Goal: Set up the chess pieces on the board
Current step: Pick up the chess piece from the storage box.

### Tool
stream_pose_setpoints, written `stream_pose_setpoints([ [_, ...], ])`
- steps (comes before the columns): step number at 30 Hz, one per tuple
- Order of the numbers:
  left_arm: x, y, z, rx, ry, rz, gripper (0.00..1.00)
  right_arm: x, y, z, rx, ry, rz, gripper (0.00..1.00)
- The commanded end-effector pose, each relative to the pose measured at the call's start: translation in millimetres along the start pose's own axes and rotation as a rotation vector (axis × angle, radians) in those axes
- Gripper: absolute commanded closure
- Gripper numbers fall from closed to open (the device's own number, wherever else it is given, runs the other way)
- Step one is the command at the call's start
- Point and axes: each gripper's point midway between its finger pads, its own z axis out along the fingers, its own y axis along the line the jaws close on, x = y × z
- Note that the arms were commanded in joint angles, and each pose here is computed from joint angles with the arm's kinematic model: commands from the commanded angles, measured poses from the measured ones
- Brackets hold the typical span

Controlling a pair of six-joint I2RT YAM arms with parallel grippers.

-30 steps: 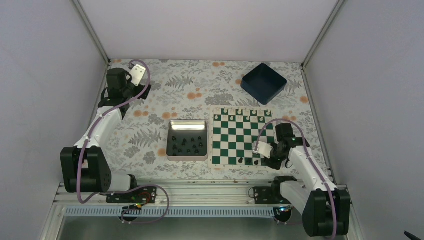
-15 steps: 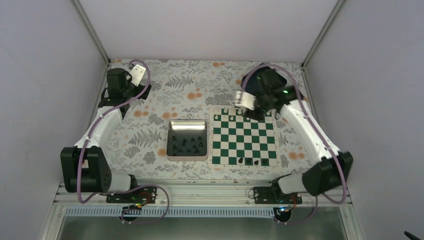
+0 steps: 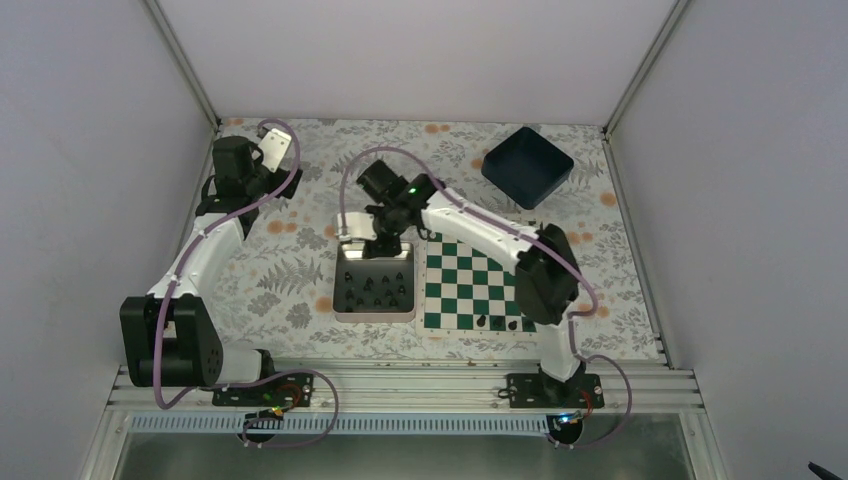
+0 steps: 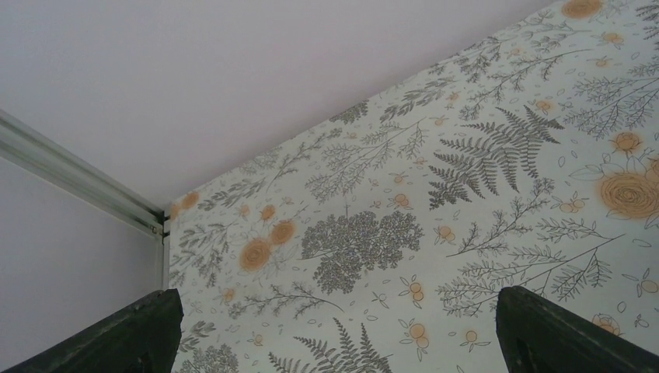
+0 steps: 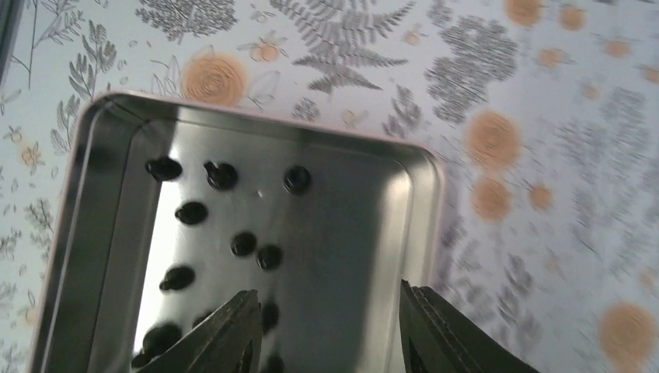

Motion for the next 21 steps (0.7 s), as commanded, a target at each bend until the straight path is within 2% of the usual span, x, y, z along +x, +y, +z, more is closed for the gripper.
stream_pose_setpoints([
  [1,-13,-1,-7,0.009,-0.044,0.009,0.0,-26,9,33,-0.048,-0.049,0.01,0.53],
  [10,-11,-2,-7,0.012,-0.044,0.008,0.0,-27,23,78,-0.126,-0.048,0.021,0.57],
  [21,-7,-4,-3,0.017,-0.033,0.009,0.0,-19,35,107,-0.195,-0.047,0.04,0.58],
])
